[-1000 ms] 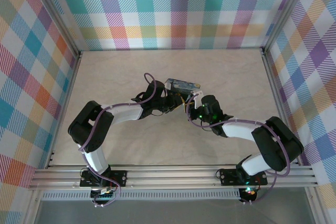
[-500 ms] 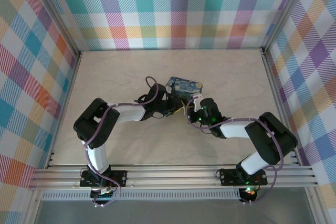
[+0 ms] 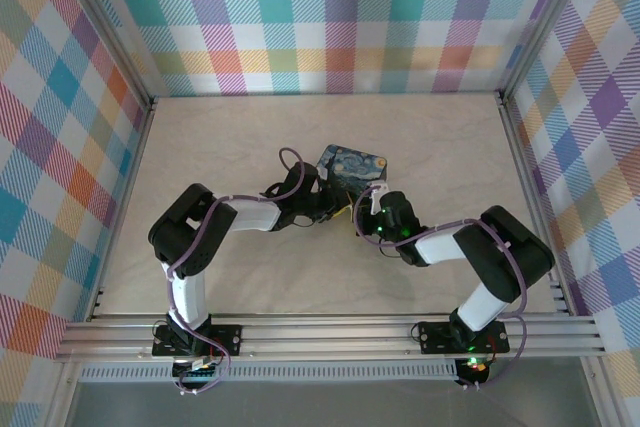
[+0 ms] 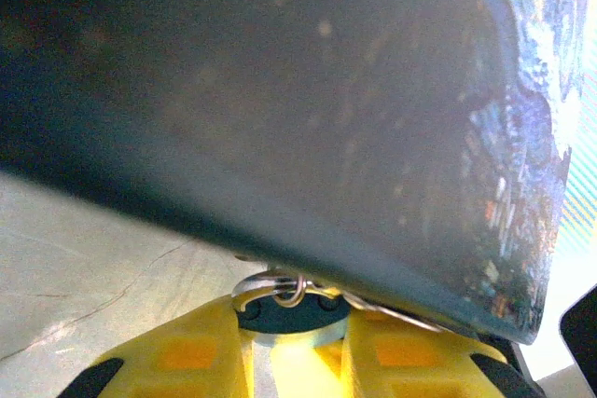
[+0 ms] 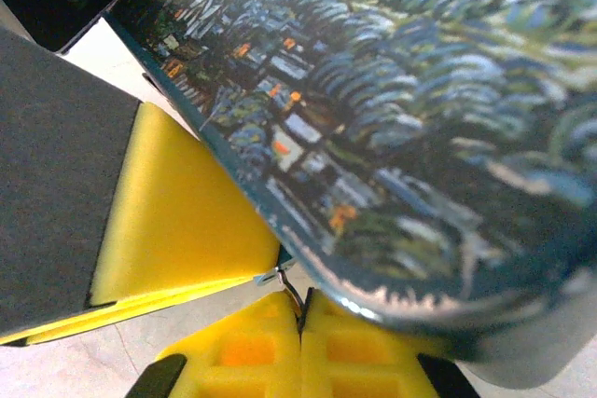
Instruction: Unlock a padlock with a key
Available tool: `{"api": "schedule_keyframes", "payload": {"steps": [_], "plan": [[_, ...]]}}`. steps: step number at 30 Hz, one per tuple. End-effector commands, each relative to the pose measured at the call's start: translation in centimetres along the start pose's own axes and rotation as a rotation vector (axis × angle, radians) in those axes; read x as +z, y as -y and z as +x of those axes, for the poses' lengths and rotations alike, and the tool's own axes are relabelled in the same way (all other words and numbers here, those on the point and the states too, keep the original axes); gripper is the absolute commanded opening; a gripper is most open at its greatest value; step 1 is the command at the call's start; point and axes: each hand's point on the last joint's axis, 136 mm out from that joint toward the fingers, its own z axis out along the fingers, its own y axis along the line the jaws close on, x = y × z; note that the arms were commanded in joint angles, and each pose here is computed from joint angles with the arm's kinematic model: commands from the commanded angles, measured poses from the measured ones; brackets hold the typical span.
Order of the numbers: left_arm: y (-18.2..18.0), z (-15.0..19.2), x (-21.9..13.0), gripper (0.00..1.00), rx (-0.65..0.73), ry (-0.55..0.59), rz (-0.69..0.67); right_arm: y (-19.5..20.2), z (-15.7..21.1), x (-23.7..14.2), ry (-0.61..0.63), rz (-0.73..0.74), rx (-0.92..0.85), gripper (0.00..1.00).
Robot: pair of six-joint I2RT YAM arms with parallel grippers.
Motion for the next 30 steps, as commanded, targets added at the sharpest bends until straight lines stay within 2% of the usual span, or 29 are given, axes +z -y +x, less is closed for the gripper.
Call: {"api": "schedule_keyframes", "payload": {"steps": [1,5,20,26,30], "plan": [[-0.2,2.2,0.4,0.29,-0.049,-0.072,0.015,-2.9,-0.5,0.1,0.038,-0.119,0.039,0.00],[-0.3,1.9,-0.1,0.34,-0.048,-0.050,0.009,-2.6,0.0,0.1,0.034,-0.110,0.061,0.00],[-1.0,-0.5,-4.0,0.65,-0.067,0.094,0.006,-2.9,-0.4,0.1,0.028,-0.106,0.101,0.00],[-1.4,-1.4,-5.1,0.65,-0.121,0.152,0.068,-3.8,-1.5,-0.3,0.041,-0.136,0.141,0.00],[-1.1,-1.5,-4.9,0.59,-0.146,0.160,0.118,-4.0,-1.9,-0.5,0.045,-0.143,0.180,0.00]]}}
